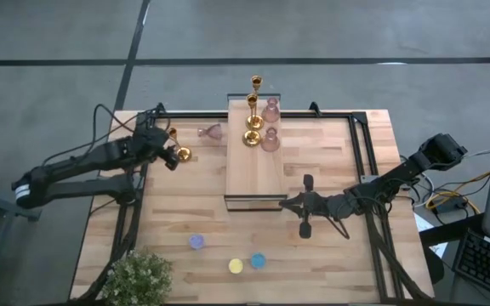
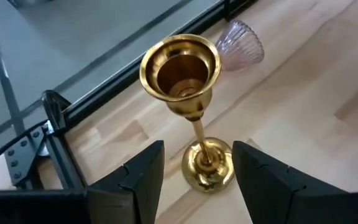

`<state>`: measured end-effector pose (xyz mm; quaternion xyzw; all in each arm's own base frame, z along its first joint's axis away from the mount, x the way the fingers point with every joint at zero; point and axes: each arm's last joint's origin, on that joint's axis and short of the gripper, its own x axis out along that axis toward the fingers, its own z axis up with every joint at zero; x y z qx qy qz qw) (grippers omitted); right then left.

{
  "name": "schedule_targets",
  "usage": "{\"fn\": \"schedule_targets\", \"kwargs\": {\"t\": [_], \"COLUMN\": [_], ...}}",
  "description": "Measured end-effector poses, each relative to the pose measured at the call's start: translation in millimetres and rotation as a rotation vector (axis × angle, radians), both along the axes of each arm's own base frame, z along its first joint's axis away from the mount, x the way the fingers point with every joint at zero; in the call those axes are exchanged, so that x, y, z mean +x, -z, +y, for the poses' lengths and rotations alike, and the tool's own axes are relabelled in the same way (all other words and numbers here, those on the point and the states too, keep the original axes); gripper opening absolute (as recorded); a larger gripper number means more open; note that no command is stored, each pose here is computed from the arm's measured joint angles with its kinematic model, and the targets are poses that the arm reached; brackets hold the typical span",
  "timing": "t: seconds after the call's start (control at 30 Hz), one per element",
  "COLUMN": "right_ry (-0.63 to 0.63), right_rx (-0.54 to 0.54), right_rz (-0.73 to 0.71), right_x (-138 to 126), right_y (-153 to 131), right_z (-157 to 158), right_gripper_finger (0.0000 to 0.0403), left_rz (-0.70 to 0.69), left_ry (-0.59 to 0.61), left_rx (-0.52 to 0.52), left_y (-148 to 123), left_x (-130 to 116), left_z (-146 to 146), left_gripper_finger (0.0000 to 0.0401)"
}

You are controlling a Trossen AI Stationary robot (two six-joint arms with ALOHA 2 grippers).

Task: Pick & Place candle stick holders
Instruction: Put the gold candlestick on the shelf

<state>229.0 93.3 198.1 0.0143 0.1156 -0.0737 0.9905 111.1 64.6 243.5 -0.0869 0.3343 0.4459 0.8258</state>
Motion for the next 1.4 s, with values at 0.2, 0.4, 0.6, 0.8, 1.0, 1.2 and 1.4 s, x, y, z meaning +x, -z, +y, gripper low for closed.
{"fn": "schedule_targets", "kwargs": {"t": [0.2, 0.4, 0.6, 0.8, 1.0, 1.2, 1.4], "right_ry": [0.02, 0.021, 0.021, 0.024, 0.024, 0.024, 0.024], "right_rx": [-0.008, -0.008, -0.009, -0.01, -0.01, -0.009, -0.01], "right_rz": [-0.002, -0.002, -0.002, -0.002, -0.002, -0.002, -0.002], "right_x": [0, 0, 0, 0, 0, 0, 0], "right_y": [0, 0, 0, 0, 0, 0, 0], "right_z": [-1, -1, -1, -1, -1, -1, -1], "right_gripper_finger": [0.0008, 0.0008, 0.0008, 0.0008, 0.0008, 0.0008, 0.0008], "left_rz": [-0.044, -0.056, -0.065, -0.088, -0.085, -0.091, -0.069], "left_ry": [-0.032, -0.067, -0.091, -0.073, -0.045, -0.032, 0.001], "left_rx": [0.013, 0.065, 0.132, 0.173, 0.211, 0.231, 0.254], "left_y": [7, 18, 26, 27, 27, 25, 24], "left_x": [7, 12, 15, 18, 20, 21, 22], "left_z": [3, 7, 10, 11, 12, 13, 13], "left_gripper_finger": [0.0193, 0.0193, 0.0193, 0.0193, 0.0175, 0.0105, 0.0094]}}
